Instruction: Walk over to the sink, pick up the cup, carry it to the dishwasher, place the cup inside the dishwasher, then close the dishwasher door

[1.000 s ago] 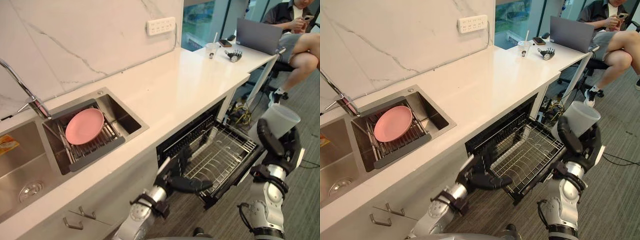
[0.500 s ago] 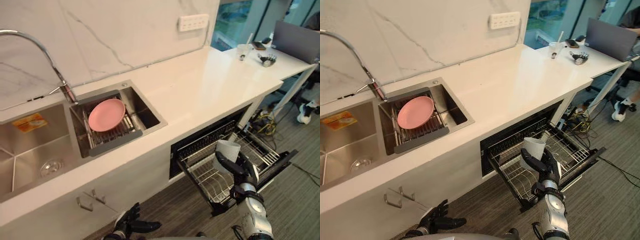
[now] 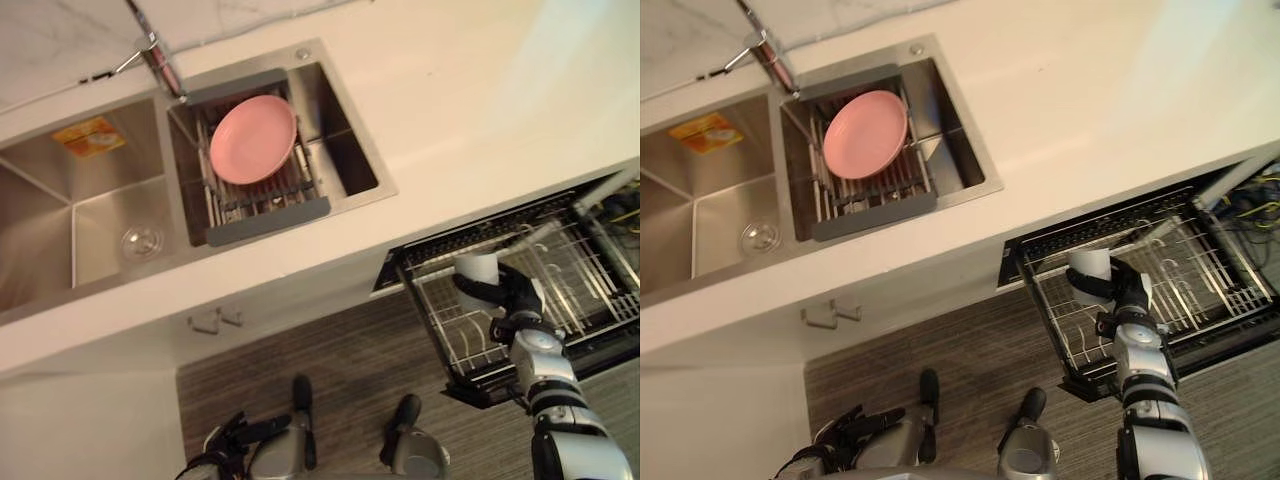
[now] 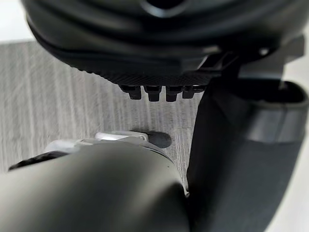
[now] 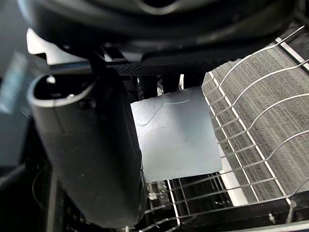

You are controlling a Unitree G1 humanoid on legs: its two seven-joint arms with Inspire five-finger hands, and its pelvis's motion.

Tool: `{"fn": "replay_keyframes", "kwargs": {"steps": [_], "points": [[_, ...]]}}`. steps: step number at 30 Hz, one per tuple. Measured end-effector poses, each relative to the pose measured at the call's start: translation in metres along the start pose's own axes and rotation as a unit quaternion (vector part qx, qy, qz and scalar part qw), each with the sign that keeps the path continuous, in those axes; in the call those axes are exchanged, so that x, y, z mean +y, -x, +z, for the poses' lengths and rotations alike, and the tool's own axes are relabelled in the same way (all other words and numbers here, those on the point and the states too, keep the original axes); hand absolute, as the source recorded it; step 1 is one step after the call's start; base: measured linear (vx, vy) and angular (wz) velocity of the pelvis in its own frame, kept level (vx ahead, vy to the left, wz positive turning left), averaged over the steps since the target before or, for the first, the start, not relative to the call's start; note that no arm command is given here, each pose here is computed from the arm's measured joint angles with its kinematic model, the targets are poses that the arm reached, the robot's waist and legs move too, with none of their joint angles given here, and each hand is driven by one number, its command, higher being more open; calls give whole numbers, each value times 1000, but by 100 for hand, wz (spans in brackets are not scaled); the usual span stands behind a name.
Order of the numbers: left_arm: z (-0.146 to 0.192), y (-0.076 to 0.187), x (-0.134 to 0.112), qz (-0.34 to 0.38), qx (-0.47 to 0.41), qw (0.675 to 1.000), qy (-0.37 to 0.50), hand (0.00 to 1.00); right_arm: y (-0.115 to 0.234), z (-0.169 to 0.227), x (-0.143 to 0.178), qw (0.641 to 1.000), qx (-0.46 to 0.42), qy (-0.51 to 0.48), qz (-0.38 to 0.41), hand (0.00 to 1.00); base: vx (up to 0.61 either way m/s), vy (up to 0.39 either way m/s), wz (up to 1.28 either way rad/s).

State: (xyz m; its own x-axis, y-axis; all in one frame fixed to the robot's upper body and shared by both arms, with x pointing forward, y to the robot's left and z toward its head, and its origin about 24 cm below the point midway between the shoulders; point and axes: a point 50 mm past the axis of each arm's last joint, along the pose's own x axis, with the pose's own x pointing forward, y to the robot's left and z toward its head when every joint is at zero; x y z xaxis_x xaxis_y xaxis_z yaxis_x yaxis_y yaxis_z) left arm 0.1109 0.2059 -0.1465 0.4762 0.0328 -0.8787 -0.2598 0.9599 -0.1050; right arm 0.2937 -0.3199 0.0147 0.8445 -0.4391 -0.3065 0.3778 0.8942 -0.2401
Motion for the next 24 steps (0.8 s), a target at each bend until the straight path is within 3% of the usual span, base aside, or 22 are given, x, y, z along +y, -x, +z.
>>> {"fn": "replay_keyframes", "kwargs": {"steps": [4, 5, 13, 20, 24], "points": [[8, -3, -9, -26, -4, 1000, 15, 100, -8, 23, -6, 999, -23, 46, 16, 0, -105, -17, 26], [8, -4, -13, -31, 0, 999, 21, 100, -9, 24, -8, 998, -20, 55, 27, 100, -85, -41, 24], [9, -5, -16, -39, 3, 999, 36, 100, -9, 15, 0, 995, 3, 76, 59, 100, -41, -50, 8], [3, -5, -15, -18, 20, 998, 49, 100, 3, -6, 0, 999, 11, 40, -8, 100, 4, -39, -7], [-14, -3, -1, 23, 56, 994, 86, 100, 29, -46, -2, 998, 26, -16, -58, 100, 9, -43, -29]]}}
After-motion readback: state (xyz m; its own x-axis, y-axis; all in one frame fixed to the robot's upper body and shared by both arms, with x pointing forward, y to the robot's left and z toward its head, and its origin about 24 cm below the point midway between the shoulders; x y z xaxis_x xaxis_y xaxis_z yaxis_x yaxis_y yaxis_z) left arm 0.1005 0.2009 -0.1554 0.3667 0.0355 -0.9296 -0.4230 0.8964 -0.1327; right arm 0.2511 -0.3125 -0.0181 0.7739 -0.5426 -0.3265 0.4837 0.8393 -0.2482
